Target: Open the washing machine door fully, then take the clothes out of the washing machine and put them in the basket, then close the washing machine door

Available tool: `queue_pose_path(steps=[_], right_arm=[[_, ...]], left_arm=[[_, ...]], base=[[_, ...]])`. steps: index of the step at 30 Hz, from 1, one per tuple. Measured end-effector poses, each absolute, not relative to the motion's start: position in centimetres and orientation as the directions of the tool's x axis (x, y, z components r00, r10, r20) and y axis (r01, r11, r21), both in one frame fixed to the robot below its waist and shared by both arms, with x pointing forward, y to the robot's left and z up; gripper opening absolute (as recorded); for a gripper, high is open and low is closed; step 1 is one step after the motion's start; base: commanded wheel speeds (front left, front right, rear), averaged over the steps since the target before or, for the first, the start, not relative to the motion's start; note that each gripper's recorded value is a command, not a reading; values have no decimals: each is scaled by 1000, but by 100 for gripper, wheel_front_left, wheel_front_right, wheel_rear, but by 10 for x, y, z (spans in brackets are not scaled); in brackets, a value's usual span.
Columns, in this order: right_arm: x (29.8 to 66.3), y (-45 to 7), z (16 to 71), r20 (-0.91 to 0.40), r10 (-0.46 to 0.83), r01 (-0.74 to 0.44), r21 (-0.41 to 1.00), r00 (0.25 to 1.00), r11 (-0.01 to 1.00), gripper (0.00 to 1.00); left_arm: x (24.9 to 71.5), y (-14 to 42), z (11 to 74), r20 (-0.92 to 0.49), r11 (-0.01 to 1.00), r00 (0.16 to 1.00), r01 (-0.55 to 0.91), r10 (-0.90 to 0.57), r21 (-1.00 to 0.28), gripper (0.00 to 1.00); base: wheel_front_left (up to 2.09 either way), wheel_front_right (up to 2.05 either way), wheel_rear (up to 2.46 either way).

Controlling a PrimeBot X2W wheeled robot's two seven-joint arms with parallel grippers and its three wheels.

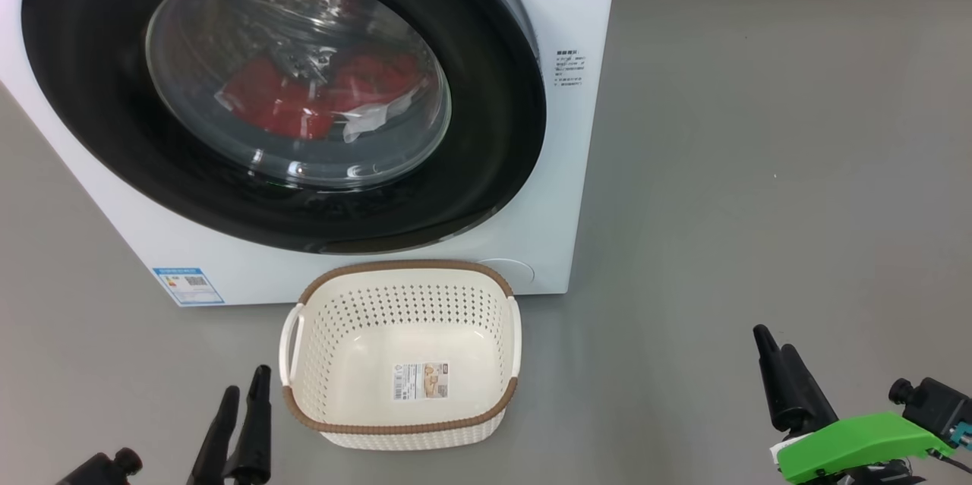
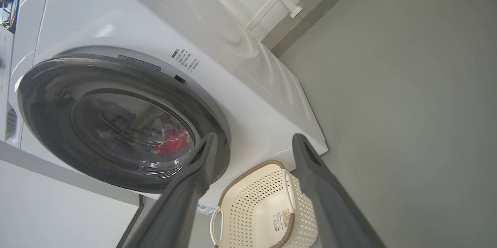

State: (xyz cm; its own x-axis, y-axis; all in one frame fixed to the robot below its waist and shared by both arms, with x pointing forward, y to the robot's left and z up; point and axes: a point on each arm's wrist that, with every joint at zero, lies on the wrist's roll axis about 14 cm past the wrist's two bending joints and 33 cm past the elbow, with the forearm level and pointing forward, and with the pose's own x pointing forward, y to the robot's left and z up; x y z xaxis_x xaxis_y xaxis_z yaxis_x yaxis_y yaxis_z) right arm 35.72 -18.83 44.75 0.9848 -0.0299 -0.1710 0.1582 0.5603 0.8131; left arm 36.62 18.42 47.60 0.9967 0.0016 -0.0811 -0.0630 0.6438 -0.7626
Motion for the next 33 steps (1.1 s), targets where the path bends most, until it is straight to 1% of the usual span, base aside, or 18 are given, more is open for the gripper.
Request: queue_pose_path(steps=[5, 14, 33], right_arm=[[358, -186, 451, -155, -24, 136, 771, 988, 622, 100], [356, -184, 451, -146, -23, 121, 716, 989, 688, 100], [356, -186, 451, -124, -29, 96, 581, 992, 809, 100]], left_arm=[[365, 182, 476, -76, 708, 997, -50, -5, -705, 100], [364, 180, 479, -58, 791, 998, -24, -14, -612, 100], [368, 175, 487, -11, 910, 999, 31, -39, -414, 100]], base=[[0, 0, 0], [0, 0, 0], [0, 0, 0]])
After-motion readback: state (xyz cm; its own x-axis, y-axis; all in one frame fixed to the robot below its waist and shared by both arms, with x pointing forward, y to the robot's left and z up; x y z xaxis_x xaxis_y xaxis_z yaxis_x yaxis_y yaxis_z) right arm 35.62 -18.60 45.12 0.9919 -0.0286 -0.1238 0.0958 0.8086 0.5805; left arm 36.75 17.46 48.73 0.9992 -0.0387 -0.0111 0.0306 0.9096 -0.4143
